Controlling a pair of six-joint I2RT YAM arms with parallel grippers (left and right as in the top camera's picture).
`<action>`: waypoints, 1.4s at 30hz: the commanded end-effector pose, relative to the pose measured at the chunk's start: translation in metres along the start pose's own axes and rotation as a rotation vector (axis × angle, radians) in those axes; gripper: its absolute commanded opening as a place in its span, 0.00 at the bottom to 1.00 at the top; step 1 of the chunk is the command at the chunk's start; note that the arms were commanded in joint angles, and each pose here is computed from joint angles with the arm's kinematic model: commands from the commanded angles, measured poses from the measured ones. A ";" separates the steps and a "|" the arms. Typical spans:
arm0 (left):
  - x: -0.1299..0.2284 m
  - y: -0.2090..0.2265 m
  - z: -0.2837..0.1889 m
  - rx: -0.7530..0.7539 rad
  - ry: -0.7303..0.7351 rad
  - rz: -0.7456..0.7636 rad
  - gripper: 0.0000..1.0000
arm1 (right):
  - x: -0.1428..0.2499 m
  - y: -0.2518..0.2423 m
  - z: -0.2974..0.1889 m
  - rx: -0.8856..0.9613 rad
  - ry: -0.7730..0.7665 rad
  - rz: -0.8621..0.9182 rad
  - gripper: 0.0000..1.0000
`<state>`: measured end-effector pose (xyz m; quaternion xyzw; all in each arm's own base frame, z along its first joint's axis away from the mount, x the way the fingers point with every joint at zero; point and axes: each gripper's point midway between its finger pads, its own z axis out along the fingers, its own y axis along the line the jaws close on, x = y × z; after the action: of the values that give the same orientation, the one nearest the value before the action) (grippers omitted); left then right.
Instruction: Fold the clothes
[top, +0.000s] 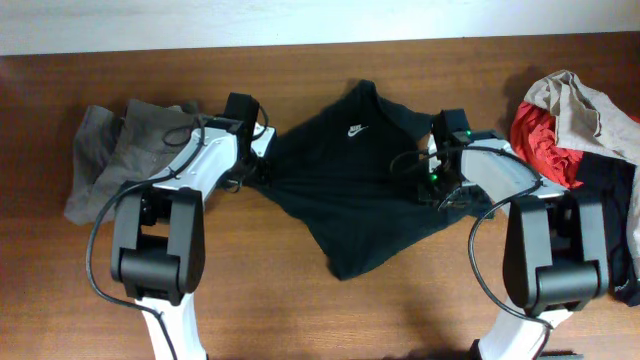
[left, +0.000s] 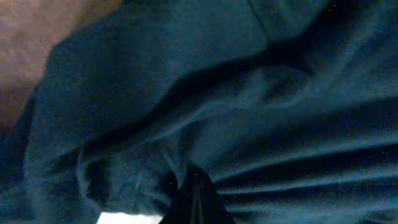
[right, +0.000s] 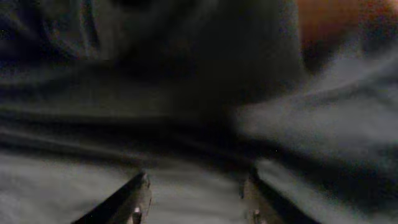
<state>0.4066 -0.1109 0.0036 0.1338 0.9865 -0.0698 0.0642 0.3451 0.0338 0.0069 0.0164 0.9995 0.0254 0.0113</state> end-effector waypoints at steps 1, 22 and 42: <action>-0.016 -0.016 -0.047 0.043 -0.122 0.007 0.04 | -0.016 0.006 -0.022 -0.008 -0.017 -0.085 0.55; -0.083 -0.089 -0.041 -0.035 -0.390 0.609 0.30 | -0.005 0.067 -0.062 -0.208 0.043 0.056 0.70; -0.076 -0.095 0.011 -0.064 -0.320 0.697 0.31 | 0.023 0.059 0.011 -0.204 0.059 0.242 0.68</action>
<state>0.4599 -0.2165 0.0207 0.4310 0.8668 -0.0350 0.2481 0.3351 0.0948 0.0055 0.1246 0.9836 0.1304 -0.0044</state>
